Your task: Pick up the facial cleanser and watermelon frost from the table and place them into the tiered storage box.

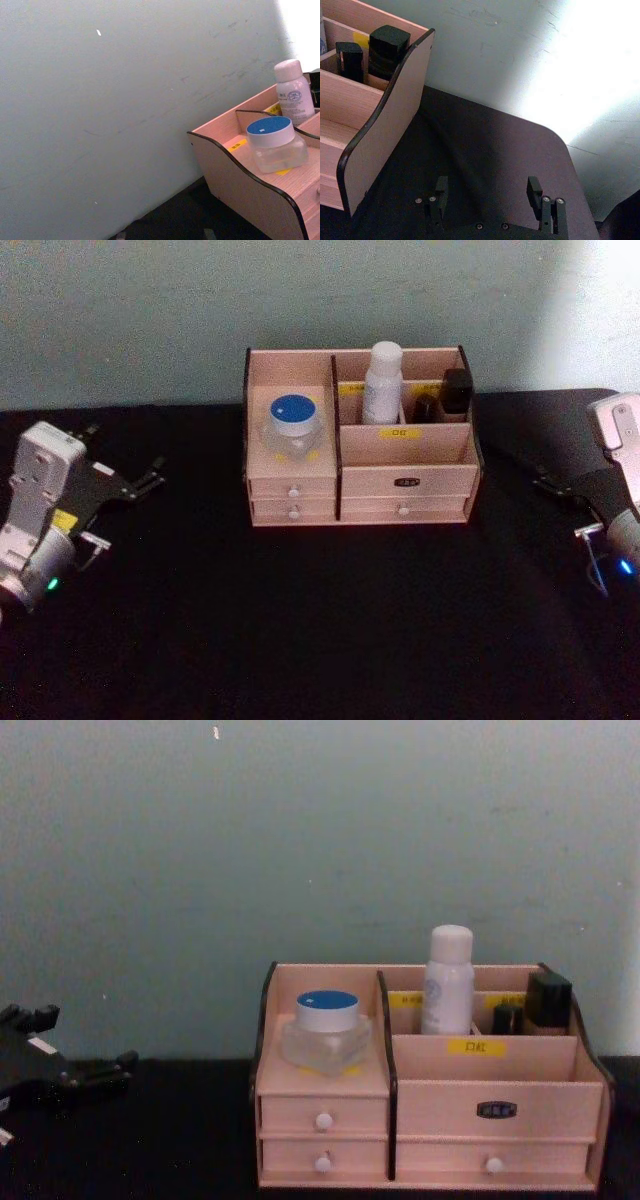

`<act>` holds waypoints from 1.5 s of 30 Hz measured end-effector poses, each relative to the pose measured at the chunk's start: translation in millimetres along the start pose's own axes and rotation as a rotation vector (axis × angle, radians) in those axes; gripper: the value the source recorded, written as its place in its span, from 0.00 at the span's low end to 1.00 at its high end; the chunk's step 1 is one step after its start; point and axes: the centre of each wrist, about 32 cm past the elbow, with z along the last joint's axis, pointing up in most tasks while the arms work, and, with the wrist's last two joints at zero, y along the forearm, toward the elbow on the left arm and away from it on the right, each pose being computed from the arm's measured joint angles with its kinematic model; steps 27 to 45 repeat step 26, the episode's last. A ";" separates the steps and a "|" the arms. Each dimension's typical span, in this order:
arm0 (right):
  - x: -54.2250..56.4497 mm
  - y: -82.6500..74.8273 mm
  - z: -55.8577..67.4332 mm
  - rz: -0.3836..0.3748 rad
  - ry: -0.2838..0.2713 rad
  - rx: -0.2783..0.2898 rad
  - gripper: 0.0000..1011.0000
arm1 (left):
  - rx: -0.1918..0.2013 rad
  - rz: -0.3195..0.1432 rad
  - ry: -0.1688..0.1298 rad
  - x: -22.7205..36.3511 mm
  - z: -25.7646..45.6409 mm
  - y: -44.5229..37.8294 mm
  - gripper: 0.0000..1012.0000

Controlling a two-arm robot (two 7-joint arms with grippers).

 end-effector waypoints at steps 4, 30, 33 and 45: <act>0.0 0.0 0.0 0.000 0.000 0.000 0.99 | 0.000 0.000 0.000 0.0 0.0 0.0 0.99; 0.0 0.0 0.0 0.000 0.000 0.000 0.99 | 0.000 0.000 0.000 0.0 0.0 0.0 0.99; 0.0 0.0 0.0 0.000 0.000 0.000 0.99 | 0.000 0.000 0.000 0.0 0.0 0.0 0.99; 0.0 0.0 0.0 0.000 0.000 0.000 0.99 | 0.000 0.000 0.000 0.0 0.0 0.0 0.99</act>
